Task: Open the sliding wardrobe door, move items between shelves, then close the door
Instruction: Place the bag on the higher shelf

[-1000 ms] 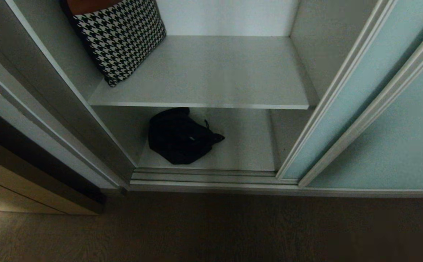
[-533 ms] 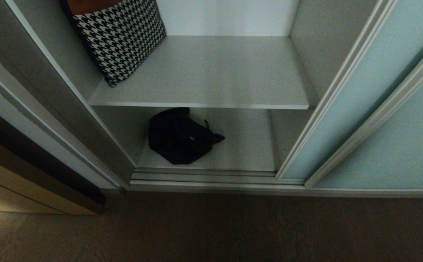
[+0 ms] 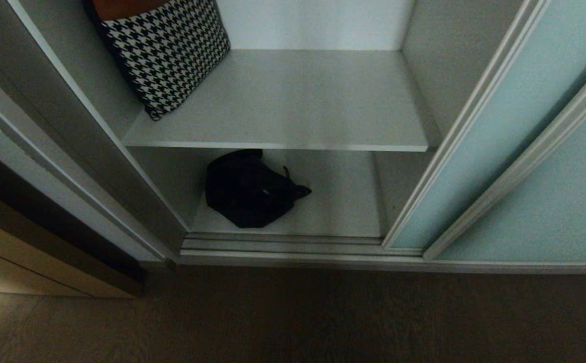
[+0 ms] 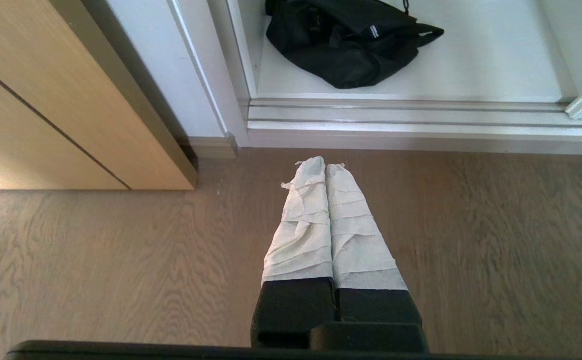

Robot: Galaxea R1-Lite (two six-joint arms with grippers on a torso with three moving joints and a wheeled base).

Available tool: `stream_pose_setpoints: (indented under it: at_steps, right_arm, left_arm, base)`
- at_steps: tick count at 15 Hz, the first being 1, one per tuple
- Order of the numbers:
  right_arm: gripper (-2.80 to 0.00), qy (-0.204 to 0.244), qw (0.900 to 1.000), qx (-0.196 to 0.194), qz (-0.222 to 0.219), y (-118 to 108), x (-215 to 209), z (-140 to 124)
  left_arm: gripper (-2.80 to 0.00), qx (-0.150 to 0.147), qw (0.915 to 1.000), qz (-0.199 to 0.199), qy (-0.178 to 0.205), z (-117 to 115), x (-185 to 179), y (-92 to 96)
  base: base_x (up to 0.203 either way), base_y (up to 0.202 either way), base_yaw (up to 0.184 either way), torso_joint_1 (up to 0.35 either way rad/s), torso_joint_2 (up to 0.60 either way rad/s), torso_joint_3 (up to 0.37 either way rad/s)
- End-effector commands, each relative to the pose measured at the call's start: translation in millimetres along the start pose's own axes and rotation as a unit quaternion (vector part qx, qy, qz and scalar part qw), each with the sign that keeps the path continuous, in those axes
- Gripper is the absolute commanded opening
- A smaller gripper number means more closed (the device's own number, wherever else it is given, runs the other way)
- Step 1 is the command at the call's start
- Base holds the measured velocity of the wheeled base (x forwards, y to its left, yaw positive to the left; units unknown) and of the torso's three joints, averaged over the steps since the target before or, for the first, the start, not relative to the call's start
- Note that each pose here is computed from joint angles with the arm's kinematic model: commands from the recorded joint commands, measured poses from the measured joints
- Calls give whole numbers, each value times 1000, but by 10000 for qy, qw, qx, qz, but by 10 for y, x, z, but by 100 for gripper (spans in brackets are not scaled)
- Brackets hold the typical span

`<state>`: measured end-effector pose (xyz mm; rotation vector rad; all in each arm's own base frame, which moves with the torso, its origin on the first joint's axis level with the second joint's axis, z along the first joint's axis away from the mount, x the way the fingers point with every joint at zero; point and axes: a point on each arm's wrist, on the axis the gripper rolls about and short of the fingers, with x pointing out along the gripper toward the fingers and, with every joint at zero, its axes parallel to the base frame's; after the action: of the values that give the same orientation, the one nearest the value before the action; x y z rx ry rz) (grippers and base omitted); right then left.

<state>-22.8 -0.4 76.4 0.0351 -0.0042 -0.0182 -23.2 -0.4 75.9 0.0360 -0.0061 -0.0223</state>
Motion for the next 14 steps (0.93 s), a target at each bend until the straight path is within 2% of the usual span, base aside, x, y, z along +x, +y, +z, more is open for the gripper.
stream_pose_setpoints:
  at_steps: [1, 14]
  right_arm:
    - [-280, -4, 10000, 1, 0, 0, 0, 0]
    - [-280, 8, 10000, -2, -9, 0, 1, -4]
  left_arm:
    - [-280, -4, 10000, 2, 13, 1, 3, 0]
    - [-280, 57, 10000, -20, 35, -3, 3, -1]
  base:
    - [0, 0, 0, 0, 0, 0]
    - [0, 0, 0, 0, 0, 0]
